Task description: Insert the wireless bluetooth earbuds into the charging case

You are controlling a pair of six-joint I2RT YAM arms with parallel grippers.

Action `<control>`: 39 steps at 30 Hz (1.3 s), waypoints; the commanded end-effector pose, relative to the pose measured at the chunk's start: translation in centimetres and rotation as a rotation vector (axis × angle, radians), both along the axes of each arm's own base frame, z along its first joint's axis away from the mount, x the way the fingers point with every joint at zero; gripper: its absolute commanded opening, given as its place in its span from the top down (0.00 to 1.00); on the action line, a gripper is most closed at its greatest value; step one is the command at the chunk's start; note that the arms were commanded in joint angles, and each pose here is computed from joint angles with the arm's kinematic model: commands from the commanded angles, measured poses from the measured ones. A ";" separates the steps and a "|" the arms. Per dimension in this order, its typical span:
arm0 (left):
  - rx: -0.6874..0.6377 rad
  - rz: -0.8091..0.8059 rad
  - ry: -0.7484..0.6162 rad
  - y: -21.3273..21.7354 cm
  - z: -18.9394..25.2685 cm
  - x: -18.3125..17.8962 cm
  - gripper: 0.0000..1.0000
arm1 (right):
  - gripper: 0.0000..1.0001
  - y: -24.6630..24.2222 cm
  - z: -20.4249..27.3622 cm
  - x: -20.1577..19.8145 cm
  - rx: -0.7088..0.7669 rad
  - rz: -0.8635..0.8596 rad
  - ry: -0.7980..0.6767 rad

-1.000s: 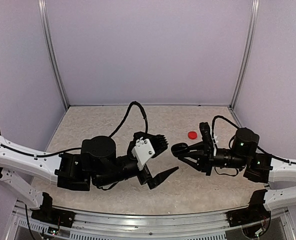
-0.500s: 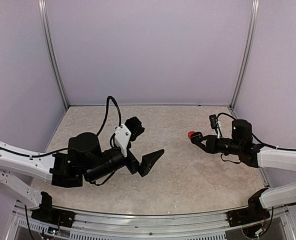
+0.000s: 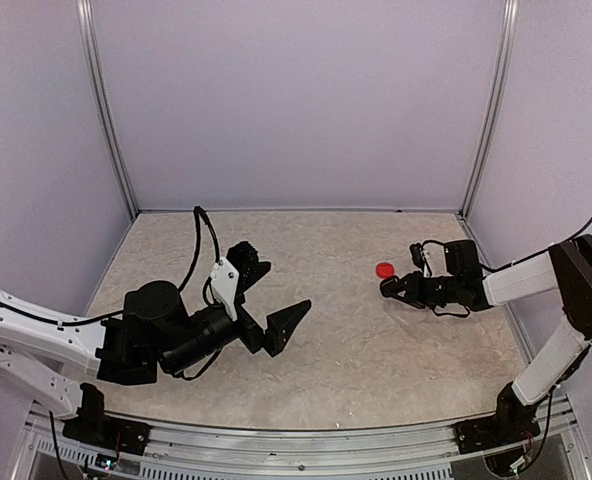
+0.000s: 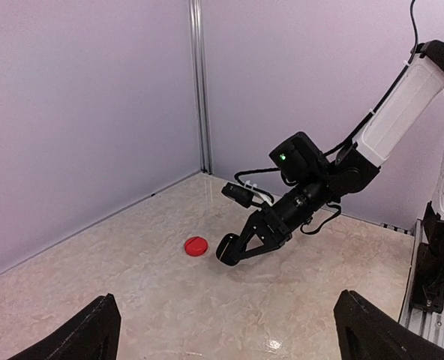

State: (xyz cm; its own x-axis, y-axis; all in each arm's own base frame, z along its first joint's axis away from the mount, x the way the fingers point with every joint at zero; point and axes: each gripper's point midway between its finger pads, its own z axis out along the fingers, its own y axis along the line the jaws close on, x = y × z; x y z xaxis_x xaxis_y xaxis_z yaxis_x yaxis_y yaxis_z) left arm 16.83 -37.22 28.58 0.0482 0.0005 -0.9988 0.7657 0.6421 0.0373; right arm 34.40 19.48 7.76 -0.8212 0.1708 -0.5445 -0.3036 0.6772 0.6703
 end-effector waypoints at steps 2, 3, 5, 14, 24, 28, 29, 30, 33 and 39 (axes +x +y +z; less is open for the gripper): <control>-0.043 0.046 -0.043 1.1 1.5 0.6 0.01 | 0.90 0.0 -1.0 1.9 0.006 -0.001 0.018; -0.024 0.061 -0.052 1.2 1.3 0.8 0.01 | 0.89 0.1 -1.2 2.0 0.006 0.001 0.023; -0.001 0.092 -0.059 1.4 0.9 1.3 0.01 | 0.89 0.1 -1.7 2.5 -0.009 -0.003 0.032; 0.066 0.149 -0.086 2.1 -0.2 2.1 0.01 | 0.86 -0.6 -3.9 3.9 -0.051 -0.037 0.075; 0.054 0.153 -0.073 2.9 -0.7 2.3 0.01 | 0.65 -1.9 -4.7 4.3 -0.089 -0.068 0.087; 0.046 0.165 -0.062 3.5 -0.8 2.3 0.01 | 0.55 -2.2 -4.8 4.3 -0.109 -0.069 0.090; 0.043 0.169 -0.060 3.6 -0.8 2.3 0.01 | 0.51 -2.4 -4.9 4.3 -0.116 -0.071 0.091; 0.038 0.170 -0.058 3.7 -0.7 2.4 0.01 | 0.49 -2.5 -4.8 4.3 -0.122 -0.072 0.091; 0.037 0.179 -0.049 3.9 -0.7 2.6 0.01 | 0.44 -3.1 -4.4 4.3 -0.139 -0.087 0.081; 0.049 0.227 0.053 4.3 -1.2 4.8 0.01 | 0.31 -4.6 -3.3 4.0 -0.183 -0.117 0.058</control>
State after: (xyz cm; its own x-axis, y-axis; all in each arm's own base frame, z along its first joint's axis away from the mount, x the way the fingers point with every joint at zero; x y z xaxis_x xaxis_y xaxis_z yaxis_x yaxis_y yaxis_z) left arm 19.74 -33.60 27.10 0.0702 0.0737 -0.9948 0.6410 0.7608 0.1016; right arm 38.77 16.87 4.04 -0.8389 0.1650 -0.5187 -0.2133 0.7770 0.5922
